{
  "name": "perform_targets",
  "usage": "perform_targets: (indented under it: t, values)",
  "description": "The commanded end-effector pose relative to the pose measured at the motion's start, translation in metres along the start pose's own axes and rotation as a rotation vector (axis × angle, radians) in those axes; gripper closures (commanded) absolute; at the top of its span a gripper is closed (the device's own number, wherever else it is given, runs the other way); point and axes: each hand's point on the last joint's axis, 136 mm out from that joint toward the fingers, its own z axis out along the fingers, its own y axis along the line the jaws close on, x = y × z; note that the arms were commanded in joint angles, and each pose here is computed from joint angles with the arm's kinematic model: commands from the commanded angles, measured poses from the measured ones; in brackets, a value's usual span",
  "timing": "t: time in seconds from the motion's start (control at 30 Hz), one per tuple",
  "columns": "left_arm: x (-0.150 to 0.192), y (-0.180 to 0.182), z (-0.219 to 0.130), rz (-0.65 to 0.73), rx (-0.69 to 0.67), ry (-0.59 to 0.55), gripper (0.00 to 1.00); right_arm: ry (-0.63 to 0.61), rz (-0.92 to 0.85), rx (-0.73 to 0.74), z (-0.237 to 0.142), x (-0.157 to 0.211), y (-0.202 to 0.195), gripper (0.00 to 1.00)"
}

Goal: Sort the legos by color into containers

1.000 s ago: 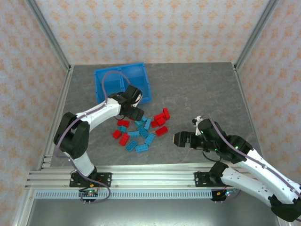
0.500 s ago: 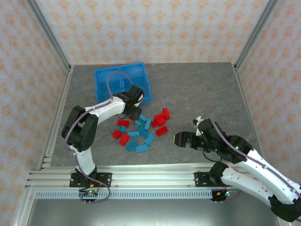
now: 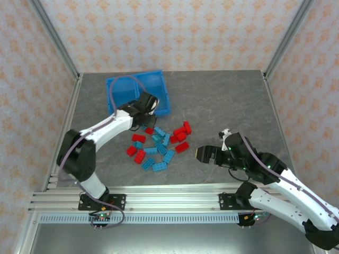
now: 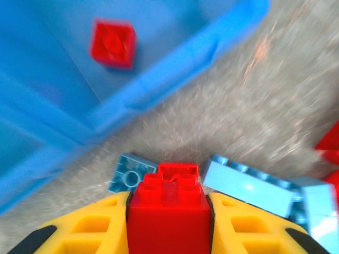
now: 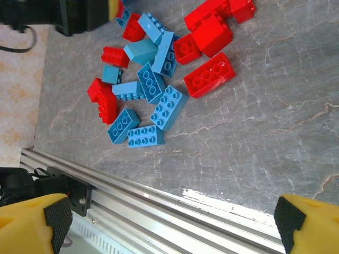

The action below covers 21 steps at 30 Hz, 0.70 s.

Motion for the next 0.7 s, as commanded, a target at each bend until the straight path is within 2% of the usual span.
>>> perform_targets:
  t: [0.0,0.13,0.33,0.47,0.67]
  values:
    - [-0.051,0.017,-0.055,-0.060,-0.050,-0.180,0.68,-0.094,0.007,-0.049,-0.013,-0.021,0.016,0.01]
    - [-0.099,0.035,-0.068,-0.060,-0.129,-0.247,0.68,-0.125,0.017,-0.046,-0.014,-0.027,0.017,0.01]
    - [-0.149,0.059,-0.020,-0.084,-0.189,-0.206,0.69,-0.131,0.029,-0.036,-0.019,-0.028,0.016,0.01]
    - [-0.154,0.067,0.024,-0.100,-0.208,-0.163,0.69,-0.142,0.028,-0.017,-0.027,-0.028,0.011,0.01]
    - [-0.127,0.062,0.085,-0.103,-0.203,-0.049,0.66,-0.149,0.028,-0.022,-0.033,-0.030,0.013,0.01]
